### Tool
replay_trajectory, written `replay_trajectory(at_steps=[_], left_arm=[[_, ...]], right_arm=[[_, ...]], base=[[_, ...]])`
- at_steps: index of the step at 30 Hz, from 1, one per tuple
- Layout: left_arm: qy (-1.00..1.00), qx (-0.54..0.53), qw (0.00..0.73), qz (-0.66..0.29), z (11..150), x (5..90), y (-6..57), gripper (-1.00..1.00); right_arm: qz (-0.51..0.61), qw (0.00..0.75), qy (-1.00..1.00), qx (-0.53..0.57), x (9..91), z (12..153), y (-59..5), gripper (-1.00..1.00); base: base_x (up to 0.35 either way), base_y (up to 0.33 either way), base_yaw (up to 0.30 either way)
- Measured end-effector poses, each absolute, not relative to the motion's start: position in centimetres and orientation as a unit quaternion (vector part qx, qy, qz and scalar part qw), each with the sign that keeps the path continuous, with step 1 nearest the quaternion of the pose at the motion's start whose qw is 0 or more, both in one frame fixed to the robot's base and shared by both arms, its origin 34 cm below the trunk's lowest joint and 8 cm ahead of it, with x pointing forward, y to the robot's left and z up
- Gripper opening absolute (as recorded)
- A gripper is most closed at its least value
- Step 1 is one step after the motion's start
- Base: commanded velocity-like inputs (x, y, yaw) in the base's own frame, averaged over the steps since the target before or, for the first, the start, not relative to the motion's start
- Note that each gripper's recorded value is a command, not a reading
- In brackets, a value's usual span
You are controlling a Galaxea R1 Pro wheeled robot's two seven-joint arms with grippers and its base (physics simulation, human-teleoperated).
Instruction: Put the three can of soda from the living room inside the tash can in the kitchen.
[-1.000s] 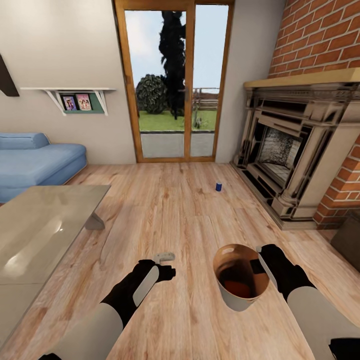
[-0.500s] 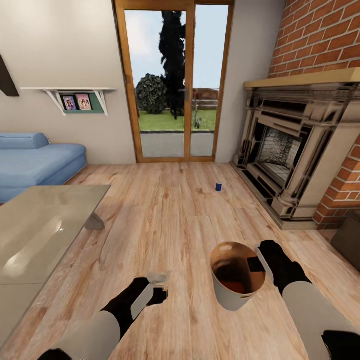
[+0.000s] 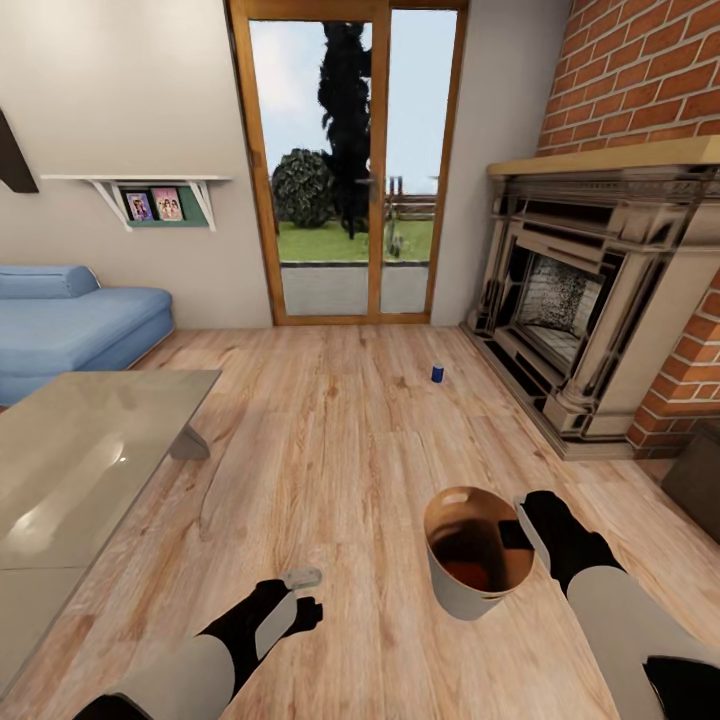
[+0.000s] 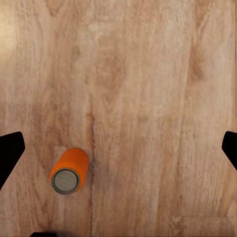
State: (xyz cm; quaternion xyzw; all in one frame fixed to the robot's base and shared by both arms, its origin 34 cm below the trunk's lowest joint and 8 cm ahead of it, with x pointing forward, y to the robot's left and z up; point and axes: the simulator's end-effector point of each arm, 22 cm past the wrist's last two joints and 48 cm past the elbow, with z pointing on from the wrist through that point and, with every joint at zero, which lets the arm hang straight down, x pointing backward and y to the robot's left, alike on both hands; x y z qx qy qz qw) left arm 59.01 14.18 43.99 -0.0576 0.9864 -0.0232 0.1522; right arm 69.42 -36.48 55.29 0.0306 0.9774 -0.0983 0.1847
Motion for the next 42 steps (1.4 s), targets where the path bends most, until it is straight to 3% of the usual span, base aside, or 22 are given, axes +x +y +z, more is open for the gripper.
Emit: replay_trajectory(at_steps=[11, 19, 42], left_arm=[[0.986, -0.06, 0.15, -0.029, 43.8, 58.8, 14.1, 1.0], [0.983, -0.077, 0.164, -0.027, 43.0, 59.1, 18.6, 1.0], [0.984, -0.092, 0.152, -0.01, 40.4, 55.8, 21.5, 1.0]], right_arm=[[-0.097, 0.185, 0.978, 0.03, 69.4, 55.2, -36.4, -1.0], [-0.095, 0.184, 0.978, 0.025, 69.4, 55.1, -35.8, -1.0], [-0.094, 0.184, 0.978, 0.009, 69.5, 55.0, -34.9, -1.0]], base=[[0.0, 0.0, 0.0], [0.0, 0.0, 0.0], [0.0, 0.0, 0.0]])
